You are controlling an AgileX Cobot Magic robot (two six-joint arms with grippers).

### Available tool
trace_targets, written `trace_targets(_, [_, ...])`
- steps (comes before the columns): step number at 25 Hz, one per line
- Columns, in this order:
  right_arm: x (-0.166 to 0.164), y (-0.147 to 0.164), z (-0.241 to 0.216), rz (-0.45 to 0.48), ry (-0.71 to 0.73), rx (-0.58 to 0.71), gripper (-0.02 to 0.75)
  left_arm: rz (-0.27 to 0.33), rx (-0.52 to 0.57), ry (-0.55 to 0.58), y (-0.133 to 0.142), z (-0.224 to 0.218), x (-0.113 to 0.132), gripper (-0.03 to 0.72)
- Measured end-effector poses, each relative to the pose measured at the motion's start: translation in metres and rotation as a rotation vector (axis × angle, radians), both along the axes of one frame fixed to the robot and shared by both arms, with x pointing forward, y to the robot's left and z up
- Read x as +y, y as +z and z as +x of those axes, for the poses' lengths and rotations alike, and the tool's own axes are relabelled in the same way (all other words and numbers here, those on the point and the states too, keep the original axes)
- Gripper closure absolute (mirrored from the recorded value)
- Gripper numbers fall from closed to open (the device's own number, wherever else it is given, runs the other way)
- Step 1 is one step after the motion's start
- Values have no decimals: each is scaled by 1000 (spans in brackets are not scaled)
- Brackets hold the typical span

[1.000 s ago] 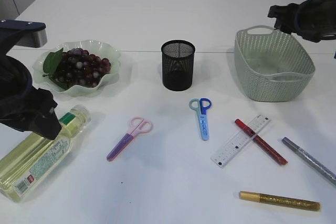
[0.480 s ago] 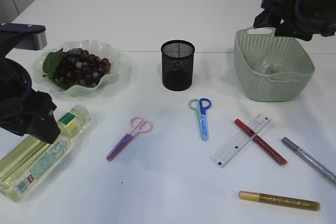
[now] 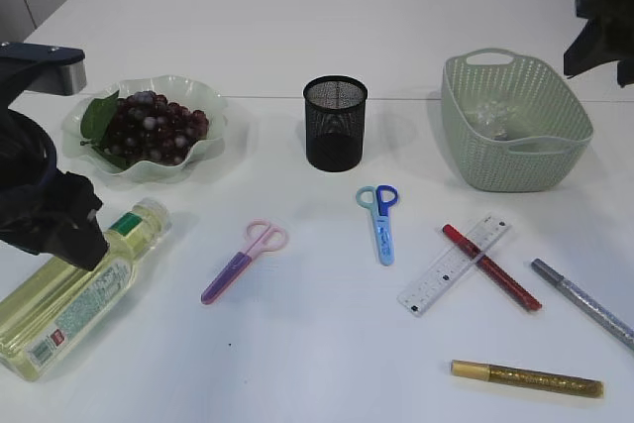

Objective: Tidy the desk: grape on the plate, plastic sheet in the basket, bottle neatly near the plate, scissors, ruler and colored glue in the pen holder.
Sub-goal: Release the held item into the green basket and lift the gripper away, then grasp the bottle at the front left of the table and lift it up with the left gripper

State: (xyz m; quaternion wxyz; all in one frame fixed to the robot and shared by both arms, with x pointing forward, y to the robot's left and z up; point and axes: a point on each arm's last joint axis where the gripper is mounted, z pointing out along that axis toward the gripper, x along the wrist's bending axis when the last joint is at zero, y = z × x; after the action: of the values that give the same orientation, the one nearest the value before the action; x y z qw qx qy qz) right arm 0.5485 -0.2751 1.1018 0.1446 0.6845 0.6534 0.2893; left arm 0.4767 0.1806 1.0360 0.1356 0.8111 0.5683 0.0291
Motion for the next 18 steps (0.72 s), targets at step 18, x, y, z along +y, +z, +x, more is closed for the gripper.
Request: trace_targets(18, [-8,2,-125,-81,37,175,297,66,-11,-23,-1,1,5,253])
